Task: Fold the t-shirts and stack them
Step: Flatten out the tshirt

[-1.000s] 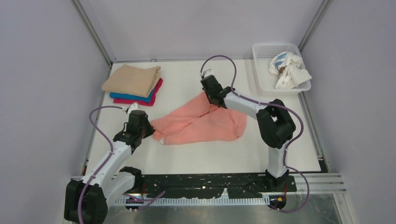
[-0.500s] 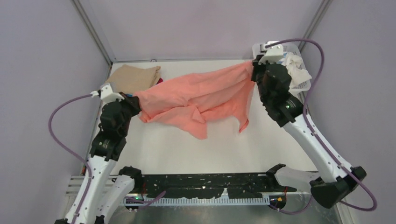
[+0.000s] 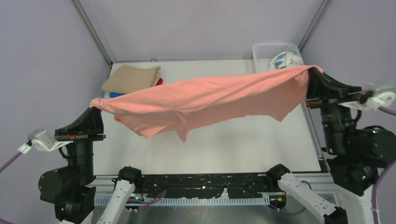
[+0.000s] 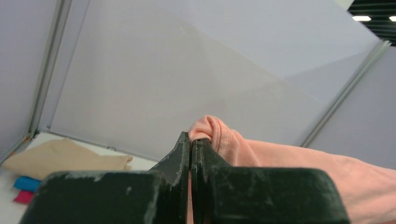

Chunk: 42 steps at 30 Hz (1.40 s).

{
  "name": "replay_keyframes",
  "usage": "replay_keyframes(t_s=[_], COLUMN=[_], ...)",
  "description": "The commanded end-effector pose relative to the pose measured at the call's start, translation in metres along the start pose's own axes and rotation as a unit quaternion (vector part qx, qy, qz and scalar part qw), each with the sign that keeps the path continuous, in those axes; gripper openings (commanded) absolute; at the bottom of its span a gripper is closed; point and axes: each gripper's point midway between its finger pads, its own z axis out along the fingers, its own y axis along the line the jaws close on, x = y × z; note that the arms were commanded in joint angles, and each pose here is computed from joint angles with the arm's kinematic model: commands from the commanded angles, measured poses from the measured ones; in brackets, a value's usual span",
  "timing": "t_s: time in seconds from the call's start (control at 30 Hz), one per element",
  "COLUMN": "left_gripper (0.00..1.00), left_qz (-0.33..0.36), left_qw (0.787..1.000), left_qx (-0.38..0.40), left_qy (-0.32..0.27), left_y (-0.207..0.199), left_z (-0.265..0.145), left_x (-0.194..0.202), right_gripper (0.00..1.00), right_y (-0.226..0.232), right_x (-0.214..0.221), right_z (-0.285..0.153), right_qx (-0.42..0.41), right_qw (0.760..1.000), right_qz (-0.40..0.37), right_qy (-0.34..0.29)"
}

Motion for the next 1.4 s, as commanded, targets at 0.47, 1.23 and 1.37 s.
replay_keyframes(t_s=[0.47,1.23,1.37], left_gripper=[0.00,1.00,1.00], left_qz=[-0.023,0.114,0.070], left_qw=[0.997,0.858,0.870], left_qx=[0.046,-0.244,-0.202], left_qy=[0.059,0.438,0.444], left_y=[-0.020,0.123,0.099], left_z=[0.032,0.157,0.129], left_x=[0.041,0.351,0.339], right_gripper=[0.06,0.95,0.95], right_y=[-0.039,-0.098,-0.070], right_x=[0.007,0.368,0.353], right_z=[-0.031,0.074,0.051], right_qx=[0.088,0.266,0.213], right_qw=[0.996,0.907,0.923], right_qz=[0.019,-0.059,0.020], right_qy=[-0.013,0.320,0.321])
